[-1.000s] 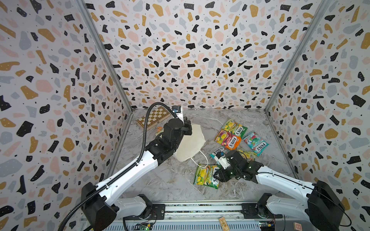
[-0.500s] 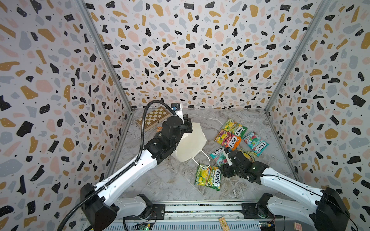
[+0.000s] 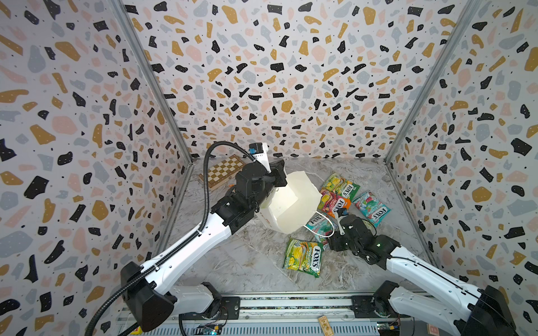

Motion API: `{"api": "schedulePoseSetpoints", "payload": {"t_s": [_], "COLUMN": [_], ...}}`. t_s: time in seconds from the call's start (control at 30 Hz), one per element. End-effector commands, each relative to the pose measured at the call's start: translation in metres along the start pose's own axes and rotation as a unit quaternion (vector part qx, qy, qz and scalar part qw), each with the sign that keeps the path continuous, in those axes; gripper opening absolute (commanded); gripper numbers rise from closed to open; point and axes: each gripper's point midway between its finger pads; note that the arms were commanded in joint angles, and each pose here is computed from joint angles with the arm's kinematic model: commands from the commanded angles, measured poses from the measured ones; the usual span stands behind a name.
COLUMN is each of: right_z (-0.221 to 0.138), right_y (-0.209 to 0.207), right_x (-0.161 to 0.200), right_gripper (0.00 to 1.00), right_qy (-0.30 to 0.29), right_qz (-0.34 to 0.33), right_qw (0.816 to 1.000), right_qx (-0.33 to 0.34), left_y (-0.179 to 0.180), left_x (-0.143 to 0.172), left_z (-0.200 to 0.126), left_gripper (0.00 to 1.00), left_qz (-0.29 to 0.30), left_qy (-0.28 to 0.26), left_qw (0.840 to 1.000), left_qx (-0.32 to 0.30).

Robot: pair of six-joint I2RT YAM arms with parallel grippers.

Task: Take the snacks out of the paper bag
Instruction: Place the snack at the bottom-center of the table, then place the paper bag at the center of the table.

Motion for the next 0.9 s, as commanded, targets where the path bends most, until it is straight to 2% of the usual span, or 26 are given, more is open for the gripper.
{"api": "schedulePoseSetpoints", "payload": {"t_s": [0.0,0.17,0.33,0.57,0.7,0.87], "right_z": [-0.005,-0.006,-0.015,-0.047,-0.055,-0.057], "right_y": [-0.005,-0.009,-0.032,-0.076,-0.083,-0.064], "right_x": [-0.002,-0.003,-0.005,-0.025,-0.043,-0.075], "right_gripper": [0.67,0.67,0.67,0.68,0.68,0.68], "right_qy": [-0.001,-0.003,-0.011,-0.081,-0.113,-0.15], "right_qz": [0.008,0.011,0.043,0.123,0.134,0.111], "right_qw": [1.0,1.0,0.996,0.981,0.979,0.982], "right_qx": [0.011,0.02,0.073,0.123,0.103,0.037], "left_y": [-0.035,-0.043,-0.056,-0.068,-0.068,-0.036], "left_x": [-0.014,-0.007,-0.003,-0.005,-0.001,0.003], "left_z": [0.003,0.01,0.012,0.01,0.016,0.03], "left_gripper": [0.0,0.0,0.0,0.0,0.0,0.0], "left_qz": [-0.059,-0.118,-0.169,-0.193,-0.211,-0.237], "left_qy": [-0.005,0.023,0.049,0.065,0.081,0.089], "left_qw": [0.996,0.988,0.977,0.97,0.964,0.959], "left_qx": [0.069,0.093,0.116,0.135,0.143,0.128]}}
Point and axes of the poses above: each gripper's point midway between its finger pads, its own z axis out along the fingers, its own y axis along the line the jaws close on, x = y × z, and after that the axes turned 14 degrees about -z, right-handed
